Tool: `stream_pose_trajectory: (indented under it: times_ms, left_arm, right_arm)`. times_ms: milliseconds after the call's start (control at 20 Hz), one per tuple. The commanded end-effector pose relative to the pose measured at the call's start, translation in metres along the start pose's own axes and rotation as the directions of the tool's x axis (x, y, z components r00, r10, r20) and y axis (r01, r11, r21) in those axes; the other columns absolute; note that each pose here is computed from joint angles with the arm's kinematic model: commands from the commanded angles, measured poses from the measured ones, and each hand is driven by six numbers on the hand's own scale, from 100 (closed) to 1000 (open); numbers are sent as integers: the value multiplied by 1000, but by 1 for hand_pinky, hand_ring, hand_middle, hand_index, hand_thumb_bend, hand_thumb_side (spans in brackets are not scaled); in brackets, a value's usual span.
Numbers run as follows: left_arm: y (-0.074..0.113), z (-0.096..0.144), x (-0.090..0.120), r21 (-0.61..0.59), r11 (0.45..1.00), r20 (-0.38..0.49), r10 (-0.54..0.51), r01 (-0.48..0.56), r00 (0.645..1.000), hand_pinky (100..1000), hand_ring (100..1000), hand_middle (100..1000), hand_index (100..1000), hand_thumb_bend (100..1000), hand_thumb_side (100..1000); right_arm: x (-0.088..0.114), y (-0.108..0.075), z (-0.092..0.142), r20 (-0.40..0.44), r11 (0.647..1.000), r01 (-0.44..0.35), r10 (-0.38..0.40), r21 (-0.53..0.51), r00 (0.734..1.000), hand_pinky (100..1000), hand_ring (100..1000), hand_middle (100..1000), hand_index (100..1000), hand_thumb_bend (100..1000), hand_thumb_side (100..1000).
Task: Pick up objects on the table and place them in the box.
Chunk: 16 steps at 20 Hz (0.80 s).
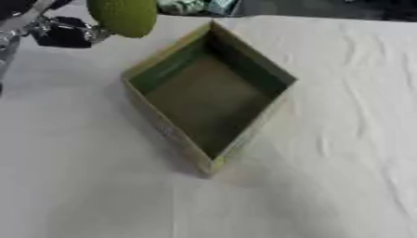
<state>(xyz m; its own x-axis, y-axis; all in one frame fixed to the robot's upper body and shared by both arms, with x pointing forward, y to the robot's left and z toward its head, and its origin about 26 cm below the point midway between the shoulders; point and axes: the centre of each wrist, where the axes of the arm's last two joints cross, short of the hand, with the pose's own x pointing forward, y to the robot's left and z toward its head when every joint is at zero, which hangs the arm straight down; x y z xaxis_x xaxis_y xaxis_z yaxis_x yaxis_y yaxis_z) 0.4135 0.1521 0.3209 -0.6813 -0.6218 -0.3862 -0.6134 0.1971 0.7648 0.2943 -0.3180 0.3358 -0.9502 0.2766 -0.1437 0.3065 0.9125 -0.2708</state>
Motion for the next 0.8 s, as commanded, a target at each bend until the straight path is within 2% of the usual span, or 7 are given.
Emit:
stream_pose_trajectory:
  times_ms: [50, 400, 550, 800]
  left_arm:
    - [0, -6, -5, 46, 999, -22, -26, 27, 999, 280, 525, 502, 678, 265, 100]
    - [-20, -9, -6, 66, 996, -26, -53, 54, 998, 284, 525, 502, 674, 267, 100]
    - [-27, -11, -6, 71, 996, -36, -48, 51, 998, 276, 523, 500, 672, 212, 100]
    - [-43, -14, 3, 41, 999, 11, -27, 27, 1000, 278, 523, 500, 673, 248, 100]
  right_arm:
    - [4, -3, -10, 38, 1000, -3, 3, 11, 999, 776, 616, 571, 768, 100, 100]
    - [4, 3, -13, 34, 1000, 14, -14, 3, 999, 777, 617, 571, 769, 100, 100]
    - [4, 5, -16, 31, 1000, 19, -19, -5, 999, 778, 618, 572, 770, 100, 100]
    - [4, 7, -17, 3, 1000, 11, -11, -4, 1000, 782, 618, 571, 771, 100, 113]
